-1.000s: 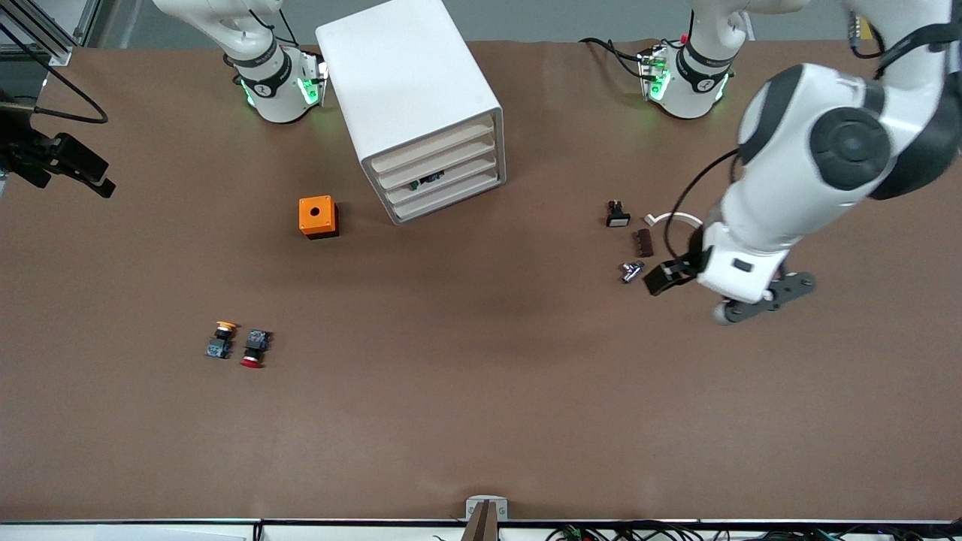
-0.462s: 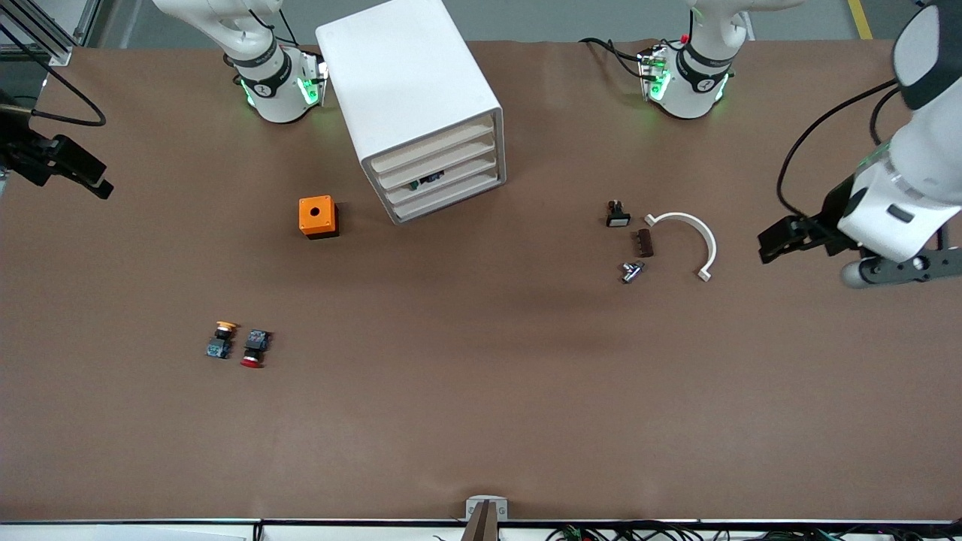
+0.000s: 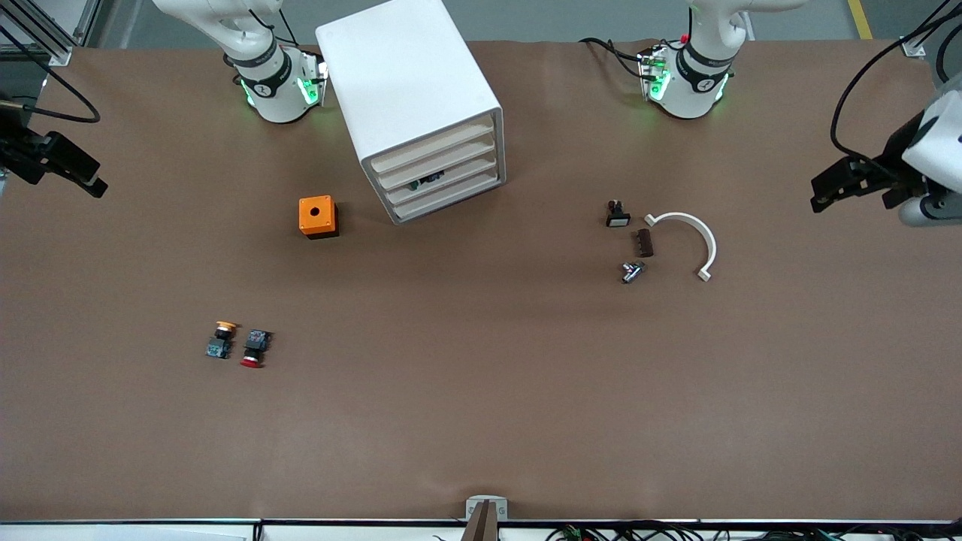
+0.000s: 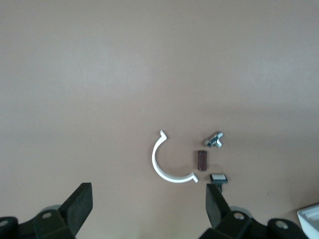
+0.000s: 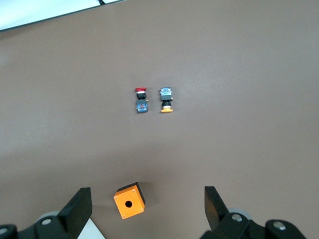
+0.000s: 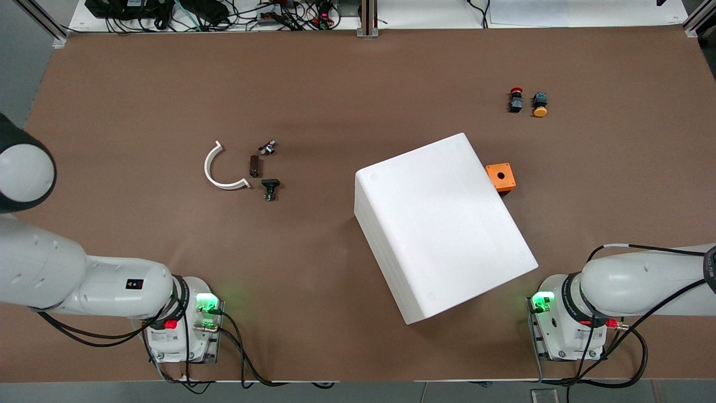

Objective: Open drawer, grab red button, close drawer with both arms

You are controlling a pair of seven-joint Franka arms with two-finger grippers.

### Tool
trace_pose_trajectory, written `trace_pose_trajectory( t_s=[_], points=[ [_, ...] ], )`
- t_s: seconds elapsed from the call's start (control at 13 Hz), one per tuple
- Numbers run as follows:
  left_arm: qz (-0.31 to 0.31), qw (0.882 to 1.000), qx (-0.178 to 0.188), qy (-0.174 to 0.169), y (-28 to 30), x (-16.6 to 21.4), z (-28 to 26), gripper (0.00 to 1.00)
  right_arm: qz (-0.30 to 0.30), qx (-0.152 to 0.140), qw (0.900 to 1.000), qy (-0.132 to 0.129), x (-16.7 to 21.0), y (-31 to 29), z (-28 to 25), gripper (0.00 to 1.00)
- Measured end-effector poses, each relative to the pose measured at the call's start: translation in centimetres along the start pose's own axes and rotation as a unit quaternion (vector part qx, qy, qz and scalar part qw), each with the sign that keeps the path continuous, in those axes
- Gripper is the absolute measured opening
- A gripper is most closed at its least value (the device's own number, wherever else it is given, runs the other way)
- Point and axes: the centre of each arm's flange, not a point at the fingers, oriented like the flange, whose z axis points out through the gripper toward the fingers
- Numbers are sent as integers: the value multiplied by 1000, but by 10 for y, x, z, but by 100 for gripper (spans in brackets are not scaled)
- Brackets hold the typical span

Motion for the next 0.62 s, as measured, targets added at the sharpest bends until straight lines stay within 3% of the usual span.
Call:
trace_pose_trajectory(
  t_s=[0.62],
  points=[
    [-8,1000,2,-3,-11,-30,-3,100,1,-1,1000,-5,-1,1,0,100]
  ],
)
